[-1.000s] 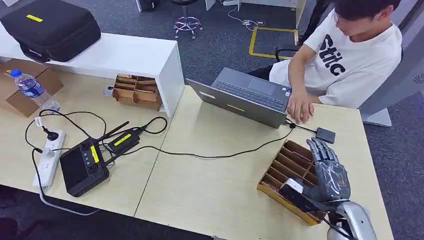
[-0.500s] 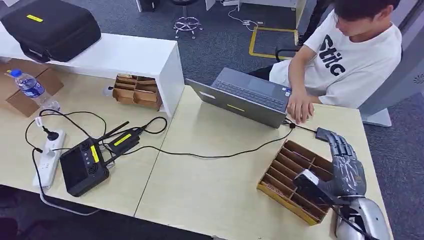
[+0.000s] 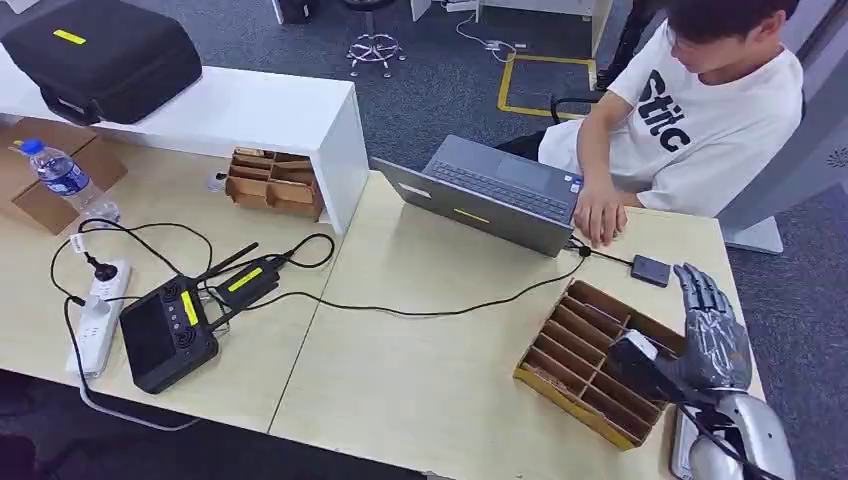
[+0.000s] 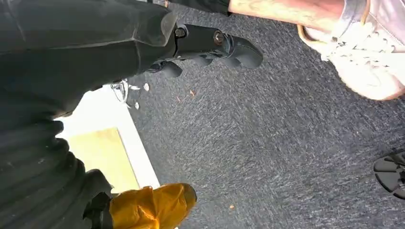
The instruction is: Pass the card to the sensor for recognition and then transmit it.
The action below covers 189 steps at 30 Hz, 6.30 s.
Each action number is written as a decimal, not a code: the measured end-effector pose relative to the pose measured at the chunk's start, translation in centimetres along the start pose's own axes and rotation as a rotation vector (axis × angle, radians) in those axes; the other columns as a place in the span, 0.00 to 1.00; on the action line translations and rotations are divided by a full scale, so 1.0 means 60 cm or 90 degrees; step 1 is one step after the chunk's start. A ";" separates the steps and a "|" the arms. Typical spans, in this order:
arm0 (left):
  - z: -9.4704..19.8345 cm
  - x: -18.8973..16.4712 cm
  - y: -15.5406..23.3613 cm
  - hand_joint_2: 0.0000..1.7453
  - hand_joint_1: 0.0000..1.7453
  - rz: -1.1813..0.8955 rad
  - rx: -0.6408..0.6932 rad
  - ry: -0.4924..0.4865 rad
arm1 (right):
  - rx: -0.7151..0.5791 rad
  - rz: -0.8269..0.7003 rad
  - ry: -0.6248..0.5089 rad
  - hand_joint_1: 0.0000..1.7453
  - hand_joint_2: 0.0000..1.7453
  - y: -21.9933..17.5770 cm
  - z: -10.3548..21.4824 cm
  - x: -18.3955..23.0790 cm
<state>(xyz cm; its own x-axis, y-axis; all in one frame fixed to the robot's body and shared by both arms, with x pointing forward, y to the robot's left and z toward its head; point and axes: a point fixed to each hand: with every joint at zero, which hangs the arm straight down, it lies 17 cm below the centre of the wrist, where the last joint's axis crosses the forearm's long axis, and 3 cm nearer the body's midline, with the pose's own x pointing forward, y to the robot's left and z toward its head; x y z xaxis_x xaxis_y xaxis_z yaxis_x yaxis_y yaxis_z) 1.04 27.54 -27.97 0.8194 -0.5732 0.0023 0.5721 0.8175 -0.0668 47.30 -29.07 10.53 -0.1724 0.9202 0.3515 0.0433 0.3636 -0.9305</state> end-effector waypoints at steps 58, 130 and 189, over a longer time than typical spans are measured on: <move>0.000 0.000 0.001 1.00 0.00 -0.001 0.002 -0.001 | -0.008 -0.059 0.002 1.00 1.00 0.001 0.011 -0.022; 0.002 0.004 0.007 1.00 0.00 -0.006 -0.003 -0.003 | -0.104 -0.236 -0.070 0.00 1.00 -0.124 -0.113 0.084; 0.000 -0.008 0.002 1.00 0.00 0.014 -0.002 0.008 | -0.526 -0.424 0.820 0.00 1.00 -0.070 0.653 -0.670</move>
<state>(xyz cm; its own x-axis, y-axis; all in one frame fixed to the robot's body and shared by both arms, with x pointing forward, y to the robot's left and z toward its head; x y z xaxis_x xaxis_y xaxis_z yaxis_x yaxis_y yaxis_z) 0.74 27.93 -27.95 0.8311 -0.5561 -0.0114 0.5541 0.8295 -0.0701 15.47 -73.25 -3.72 0.4778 -0.0599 0.8764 0.8456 0.3017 -0.4404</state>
